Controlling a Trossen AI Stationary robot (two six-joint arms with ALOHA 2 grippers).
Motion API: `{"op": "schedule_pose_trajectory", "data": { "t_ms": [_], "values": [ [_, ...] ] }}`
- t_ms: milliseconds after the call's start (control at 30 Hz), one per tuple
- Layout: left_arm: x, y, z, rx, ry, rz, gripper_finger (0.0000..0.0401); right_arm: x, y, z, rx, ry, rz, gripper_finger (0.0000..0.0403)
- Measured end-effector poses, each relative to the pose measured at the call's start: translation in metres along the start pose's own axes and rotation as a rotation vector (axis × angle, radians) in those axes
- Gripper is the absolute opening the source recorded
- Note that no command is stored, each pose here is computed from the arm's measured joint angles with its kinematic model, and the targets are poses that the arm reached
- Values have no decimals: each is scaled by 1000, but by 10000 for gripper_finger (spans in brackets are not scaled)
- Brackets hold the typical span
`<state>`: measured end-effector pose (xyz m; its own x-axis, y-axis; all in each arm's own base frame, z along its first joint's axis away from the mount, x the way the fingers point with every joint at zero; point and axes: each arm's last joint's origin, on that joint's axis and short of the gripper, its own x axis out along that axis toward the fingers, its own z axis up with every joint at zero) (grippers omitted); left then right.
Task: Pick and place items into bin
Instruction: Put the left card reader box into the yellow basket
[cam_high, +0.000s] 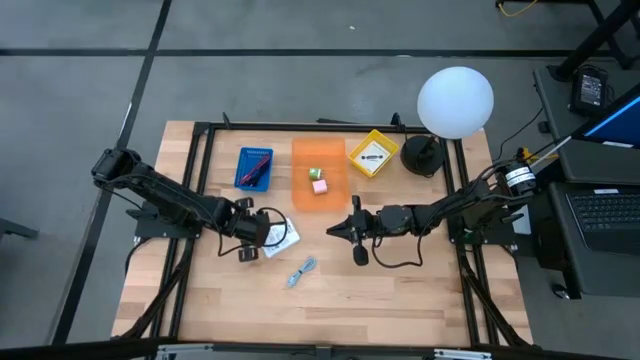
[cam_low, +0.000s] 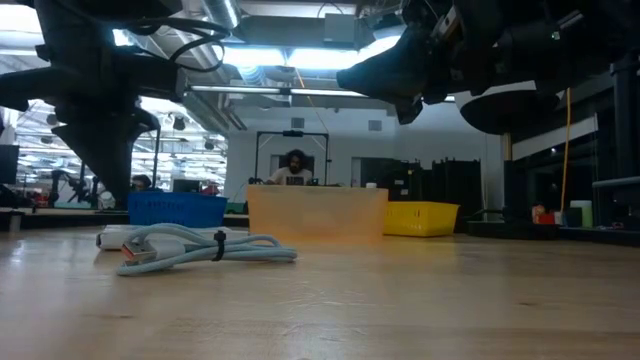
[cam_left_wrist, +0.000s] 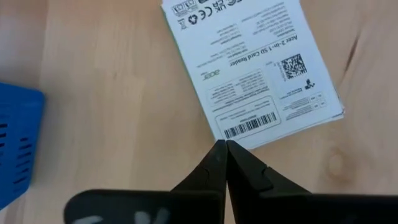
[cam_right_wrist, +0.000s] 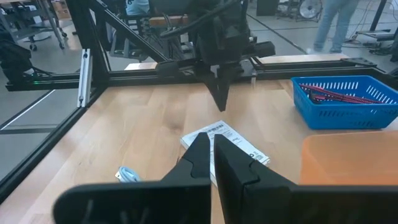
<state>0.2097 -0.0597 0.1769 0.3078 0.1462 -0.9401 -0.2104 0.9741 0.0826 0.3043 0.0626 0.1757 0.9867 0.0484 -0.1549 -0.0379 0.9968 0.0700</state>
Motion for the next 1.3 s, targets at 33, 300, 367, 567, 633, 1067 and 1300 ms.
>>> {"op": "schedule_pose_trajectory", "data": {
  "t_ms": [33, 300, 367, 567, 633, 1067, 1300],
  "values": [
    [0, 0, 0, 0, 3, -5, 1, 0, 0, 0, 0, 0, 0, 5],
    [0, -1, 1, -15, -2, -27, 1, 0, 0, 0, 0, 0, 0, 5],
    [0, -1, 1, -29, -4, -29, 1, 0, 0, 0, 0, 0, 0, 5],
    [0, -2, 2, -33, -6, -36, 1, 0, 0, 0, 2, 0, 1, 5],
    [0, -2, 1, -34, -5, -37, 1, 0, 0, 0, 2, 0, 1, 5],
    [25, -9, 0, 10, 96, -7, 1, 0, 0, 0, 4, -6, 1, 5],
    [30, -10, 1, 35, 99, 1, 2, 0, 0, 1, 7, -7, 2, 5]
  ]
}}
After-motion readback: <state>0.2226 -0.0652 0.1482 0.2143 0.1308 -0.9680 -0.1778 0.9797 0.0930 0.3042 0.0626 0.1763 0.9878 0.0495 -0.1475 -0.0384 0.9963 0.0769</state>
